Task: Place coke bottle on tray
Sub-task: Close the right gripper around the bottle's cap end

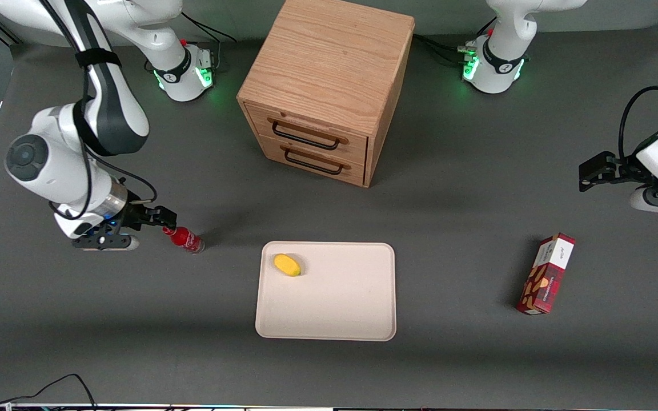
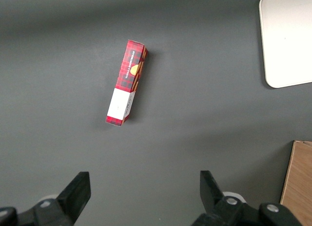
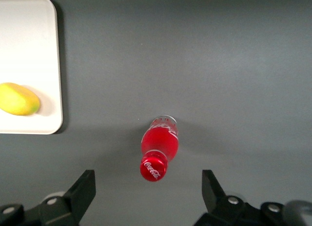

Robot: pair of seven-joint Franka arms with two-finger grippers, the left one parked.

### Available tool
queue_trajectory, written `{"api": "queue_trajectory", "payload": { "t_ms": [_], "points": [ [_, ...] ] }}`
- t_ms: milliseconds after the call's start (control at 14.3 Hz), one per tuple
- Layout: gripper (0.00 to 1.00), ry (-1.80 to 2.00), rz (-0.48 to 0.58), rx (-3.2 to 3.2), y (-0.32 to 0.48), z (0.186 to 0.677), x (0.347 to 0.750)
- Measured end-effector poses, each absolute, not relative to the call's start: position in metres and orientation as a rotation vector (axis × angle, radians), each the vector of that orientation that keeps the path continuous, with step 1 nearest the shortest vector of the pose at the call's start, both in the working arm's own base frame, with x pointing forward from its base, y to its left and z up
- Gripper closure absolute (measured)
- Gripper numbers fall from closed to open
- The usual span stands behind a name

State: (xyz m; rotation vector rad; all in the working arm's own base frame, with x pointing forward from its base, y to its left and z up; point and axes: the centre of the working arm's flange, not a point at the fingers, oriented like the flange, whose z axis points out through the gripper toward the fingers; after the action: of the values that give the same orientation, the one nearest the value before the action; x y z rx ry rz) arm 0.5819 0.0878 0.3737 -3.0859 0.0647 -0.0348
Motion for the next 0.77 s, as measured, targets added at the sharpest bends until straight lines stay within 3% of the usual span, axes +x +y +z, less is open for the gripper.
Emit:
{"api": "queue_trajectory", "payload": {
  "t_ms": [628,767],
  "points": [
    [0.07,0.051,-0.1,-3.094,0.086,0.328,0.561],
    [0.26,0.041,-0.101,-3.1,0.086,0.327,0.56]
  ]
}}
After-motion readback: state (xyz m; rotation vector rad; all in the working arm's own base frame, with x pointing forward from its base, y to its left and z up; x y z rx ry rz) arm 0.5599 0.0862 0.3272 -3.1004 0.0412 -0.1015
